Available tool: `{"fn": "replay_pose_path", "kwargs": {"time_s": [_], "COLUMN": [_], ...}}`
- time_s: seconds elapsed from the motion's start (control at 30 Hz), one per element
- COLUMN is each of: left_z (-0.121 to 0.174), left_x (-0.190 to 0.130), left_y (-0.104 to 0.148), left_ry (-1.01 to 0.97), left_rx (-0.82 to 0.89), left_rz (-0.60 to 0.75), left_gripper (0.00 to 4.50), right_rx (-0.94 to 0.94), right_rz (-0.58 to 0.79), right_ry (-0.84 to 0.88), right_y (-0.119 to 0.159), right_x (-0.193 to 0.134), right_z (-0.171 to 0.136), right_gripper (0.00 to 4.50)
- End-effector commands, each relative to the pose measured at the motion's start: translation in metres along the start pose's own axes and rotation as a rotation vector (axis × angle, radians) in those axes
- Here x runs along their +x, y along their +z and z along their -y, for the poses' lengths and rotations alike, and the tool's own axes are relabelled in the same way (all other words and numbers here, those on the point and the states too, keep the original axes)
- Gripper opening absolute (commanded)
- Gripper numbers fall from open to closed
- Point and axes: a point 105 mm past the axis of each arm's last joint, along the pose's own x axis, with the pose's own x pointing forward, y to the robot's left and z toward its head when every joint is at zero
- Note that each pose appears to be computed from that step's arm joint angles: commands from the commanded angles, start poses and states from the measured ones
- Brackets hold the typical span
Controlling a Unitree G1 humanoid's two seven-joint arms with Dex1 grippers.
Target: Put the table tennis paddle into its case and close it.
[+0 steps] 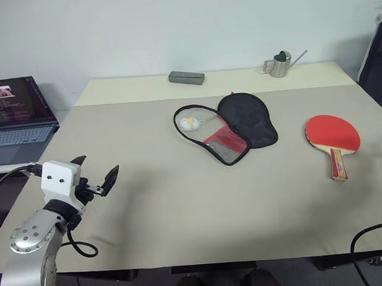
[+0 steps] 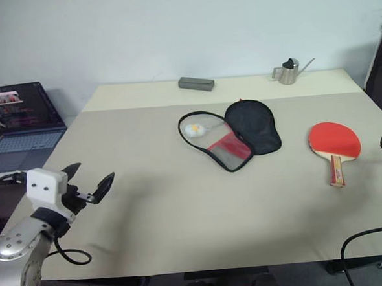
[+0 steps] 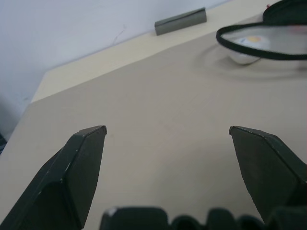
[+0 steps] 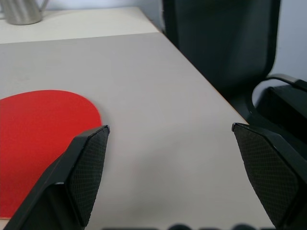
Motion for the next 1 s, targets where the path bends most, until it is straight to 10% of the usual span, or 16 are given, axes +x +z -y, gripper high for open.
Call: {"fn": "replay_pose_path", "kwargs": {"time_s": [0.03, 1.0], "left_z": [-0.008, -0.030], "left_x": [0.002, 0.005], "left_y": [0.005, 0.005], "left_ry": [0.038, 0.148], "left_rx": [0.030, 0.037], "left_rz": [0.021, 0.059], "left_gripper": [4.50, 4.50], "right_rx": [-0.023, 0.023], "right_rz": [0.051, 0.081], "right_ry": [-0.010, 0.263], "right_y": [0.025, 0.012], "right_x": [0.001, 0.006], "right_z": [0.006, -0.048], "right_gripper": [4.48, 4.48]}}
